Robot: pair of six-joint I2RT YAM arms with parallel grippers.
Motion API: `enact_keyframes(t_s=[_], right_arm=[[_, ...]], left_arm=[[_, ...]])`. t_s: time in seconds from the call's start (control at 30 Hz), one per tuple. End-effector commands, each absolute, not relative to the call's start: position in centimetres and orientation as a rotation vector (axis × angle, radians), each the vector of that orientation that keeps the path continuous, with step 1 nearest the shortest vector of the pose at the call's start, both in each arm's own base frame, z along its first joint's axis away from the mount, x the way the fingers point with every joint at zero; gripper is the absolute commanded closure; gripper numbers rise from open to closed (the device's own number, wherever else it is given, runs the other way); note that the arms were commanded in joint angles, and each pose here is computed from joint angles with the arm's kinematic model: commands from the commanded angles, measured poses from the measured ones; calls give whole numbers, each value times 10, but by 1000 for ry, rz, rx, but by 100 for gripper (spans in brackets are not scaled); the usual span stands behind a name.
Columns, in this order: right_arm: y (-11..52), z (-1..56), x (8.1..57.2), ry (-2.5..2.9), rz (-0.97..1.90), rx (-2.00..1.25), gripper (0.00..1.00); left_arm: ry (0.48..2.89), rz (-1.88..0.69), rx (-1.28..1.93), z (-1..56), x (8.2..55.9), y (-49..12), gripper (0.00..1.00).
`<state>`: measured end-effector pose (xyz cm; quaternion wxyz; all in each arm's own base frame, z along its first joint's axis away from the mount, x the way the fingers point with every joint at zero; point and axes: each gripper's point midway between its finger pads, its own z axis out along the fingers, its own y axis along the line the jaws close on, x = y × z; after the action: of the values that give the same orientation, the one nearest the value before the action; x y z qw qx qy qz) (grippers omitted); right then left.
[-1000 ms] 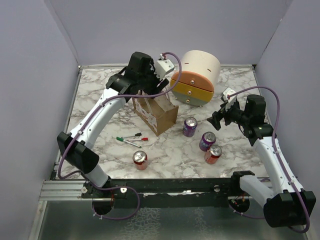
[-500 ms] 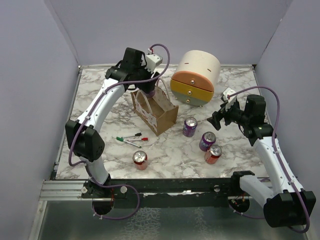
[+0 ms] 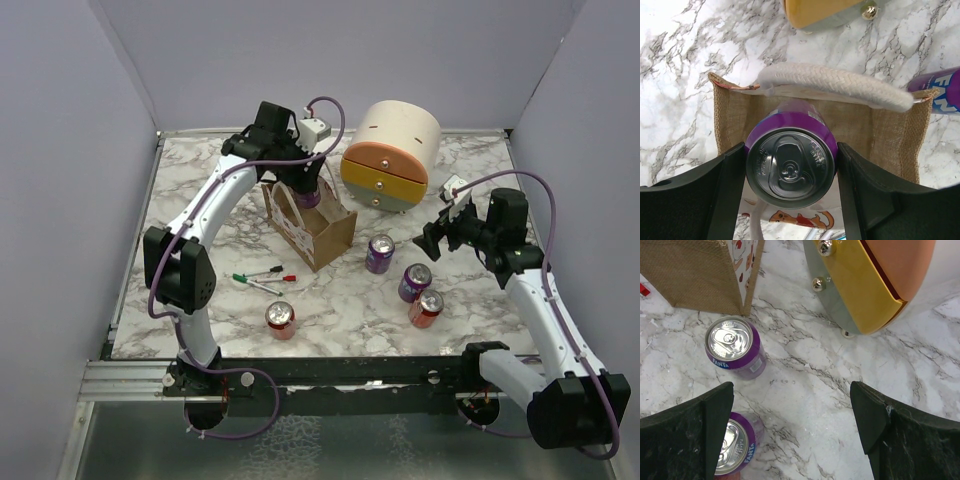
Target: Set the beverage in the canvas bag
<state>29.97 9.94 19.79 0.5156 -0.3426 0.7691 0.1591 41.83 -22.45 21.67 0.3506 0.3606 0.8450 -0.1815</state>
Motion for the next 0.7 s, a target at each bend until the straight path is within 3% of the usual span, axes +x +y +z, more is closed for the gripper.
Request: enact_keyframes(t_s=[0.0,0.67], right_arm=[[102,199,300,1828,399,-839,0],[103,199,299,1828,411,-840,0]], left_arm=[[2089,-475,908,229,435,-230,100],[2194,-492,765,172,450,-227,100]])
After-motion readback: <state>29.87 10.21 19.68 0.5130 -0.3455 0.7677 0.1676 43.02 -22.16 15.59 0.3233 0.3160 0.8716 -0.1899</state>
